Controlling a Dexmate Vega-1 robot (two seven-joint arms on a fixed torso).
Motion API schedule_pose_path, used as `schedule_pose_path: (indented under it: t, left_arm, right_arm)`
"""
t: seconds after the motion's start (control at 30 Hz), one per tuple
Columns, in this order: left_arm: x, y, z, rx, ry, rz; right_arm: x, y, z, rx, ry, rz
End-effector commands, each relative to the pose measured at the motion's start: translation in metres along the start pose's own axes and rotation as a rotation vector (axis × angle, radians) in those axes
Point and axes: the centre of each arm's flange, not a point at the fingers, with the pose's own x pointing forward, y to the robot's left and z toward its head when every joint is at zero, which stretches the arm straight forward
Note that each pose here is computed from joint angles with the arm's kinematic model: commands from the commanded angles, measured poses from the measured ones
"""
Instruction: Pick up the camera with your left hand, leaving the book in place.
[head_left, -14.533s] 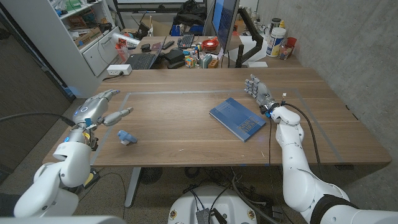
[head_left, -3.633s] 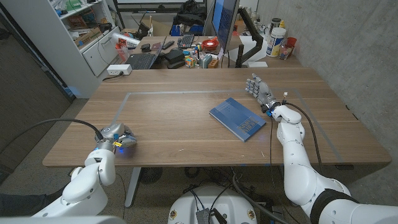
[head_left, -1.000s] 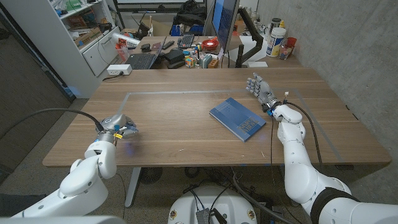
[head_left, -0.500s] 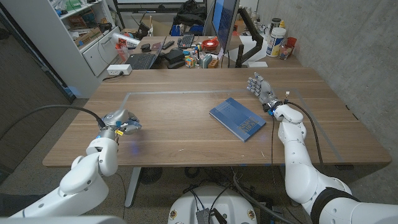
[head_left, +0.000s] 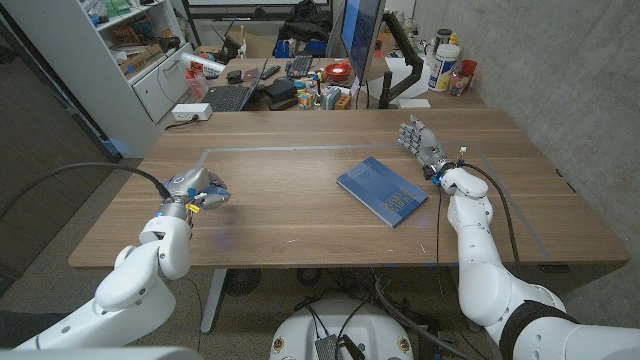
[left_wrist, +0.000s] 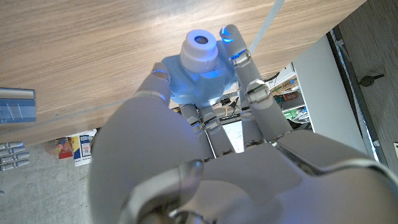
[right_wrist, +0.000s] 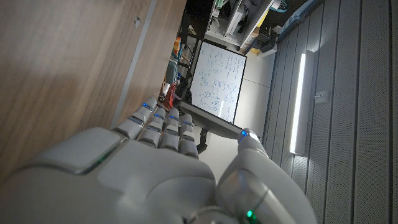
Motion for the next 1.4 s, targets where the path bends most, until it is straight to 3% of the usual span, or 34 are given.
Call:
schedule_pose_path:
  t: [0.03,0.47,0.77,1.4]
  left_arm:
    - [-0.005,0.012,0.004,-0.001,-0.019,0.026]
    - [-0.006,0.020,0.002,-0.026,-0.044,0.051]
    - [-0.003,0.026,-0.004,-0.112,-0.082,0.087]
    - [0.000,0.032,-0.008,-0.138,-0.096,0.120]
  right_arm:
    - [0.001,0.002,-0.002,0.004,0.001,-0.002]
    - [0.001,0.006,-0.002,0.003,0.001,-0.002]
    - [0.002,0.009,0.000,-0.001,-0.004,-0.003]
    - [0.002,0.010,0.007,-0.010,-0.021,-0.008]
